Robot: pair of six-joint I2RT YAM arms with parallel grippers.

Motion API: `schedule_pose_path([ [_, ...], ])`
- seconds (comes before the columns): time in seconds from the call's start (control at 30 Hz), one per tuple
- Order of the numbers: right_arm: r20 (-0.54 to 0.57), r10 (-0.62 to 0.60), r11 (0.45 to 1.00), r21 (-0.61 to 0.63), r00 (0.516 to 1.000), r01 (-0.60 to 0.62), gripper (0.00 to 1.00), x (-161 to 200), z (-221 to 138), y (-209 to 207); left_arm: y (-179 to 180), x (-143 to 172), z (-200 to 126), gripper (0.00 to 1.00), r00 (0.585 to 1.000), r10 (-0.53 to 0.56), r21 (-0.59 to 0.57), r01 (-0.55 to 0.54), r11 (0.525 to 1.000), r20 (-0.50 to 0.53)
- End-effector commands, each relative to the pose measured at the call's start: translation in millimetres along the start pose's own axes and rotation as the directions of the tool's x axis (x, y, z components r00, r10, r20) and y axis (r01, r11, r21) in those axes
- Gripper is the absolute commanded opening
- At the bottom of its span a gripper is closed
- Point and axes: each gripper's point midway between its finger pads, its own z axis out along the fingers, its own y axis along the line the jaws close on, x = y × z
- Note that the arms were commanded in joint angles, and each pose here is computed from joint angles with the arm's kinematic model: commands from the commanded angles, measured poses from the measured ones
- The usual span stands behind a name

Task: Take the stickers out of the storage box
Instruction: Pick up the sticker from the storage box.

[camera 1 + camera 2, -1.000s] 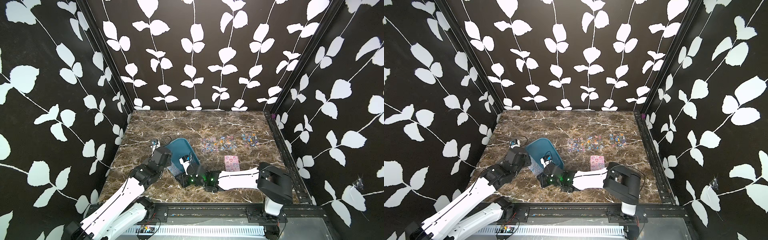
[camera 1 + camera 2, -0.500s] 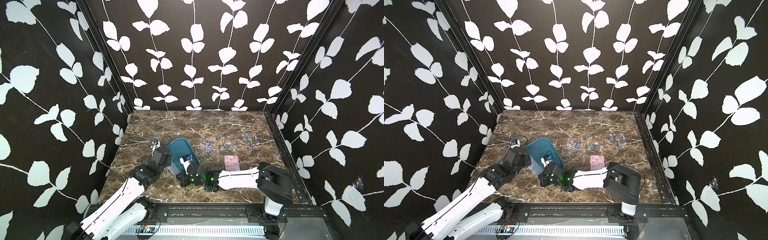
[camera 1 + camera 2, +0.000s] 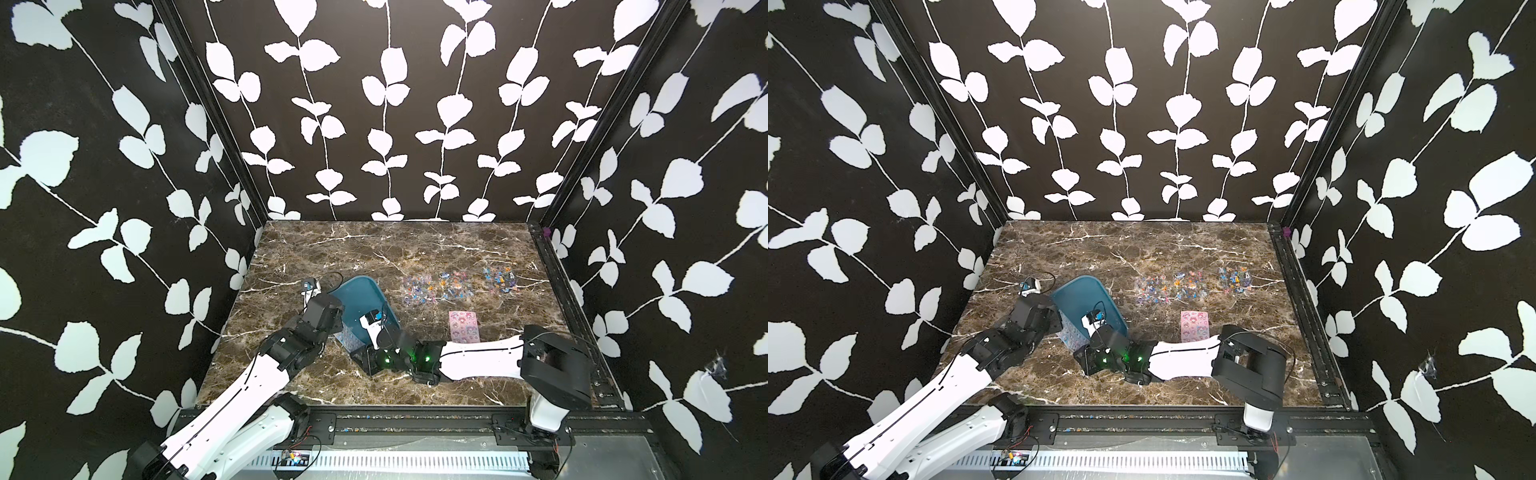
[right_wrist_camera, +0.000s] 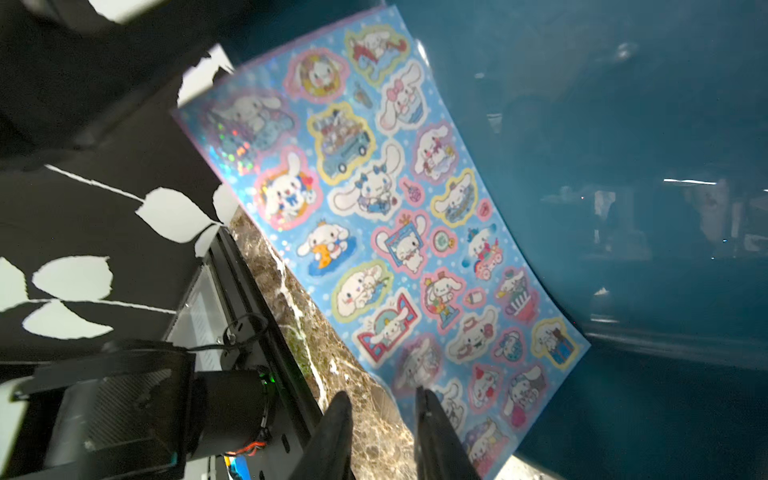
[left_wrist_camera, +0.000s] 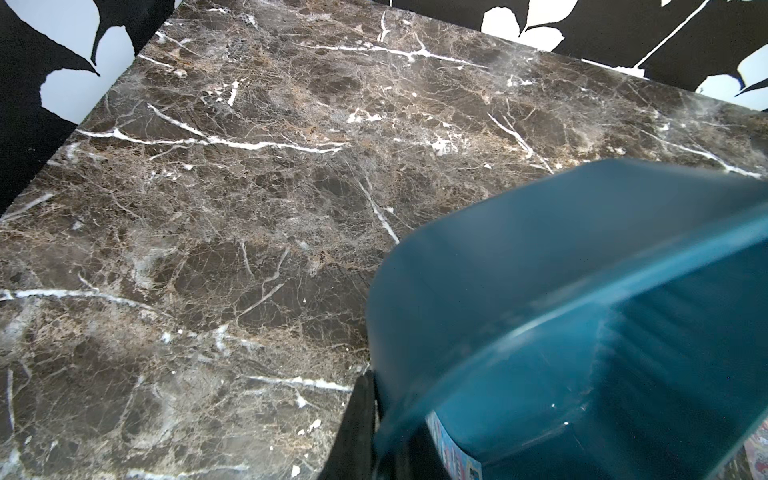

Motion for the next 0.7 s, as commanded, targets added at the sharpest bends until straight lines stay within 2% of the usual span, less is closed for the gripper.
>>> schedule_pose_path([
  [0.0, -0.002, -0.029, 1.000, -0.006, 1.000, 0.029, 0.27, -3.1, 5.7, 3.3, 2.1, 5.3, -0.9, 0.00, 0.999, 0.041, -0.010, -0.042, 0.999, -0.028],
  [0.67, -0.011, -0.044, 0.999, 0.017, 0.999, 0.045, 0.14, -3.7, 9.5, 2.6, 1.4, 6.3, 0.1, 0.00, 0.999, 0.042, -0.007, -0.042, 0.999, -0.032],
])
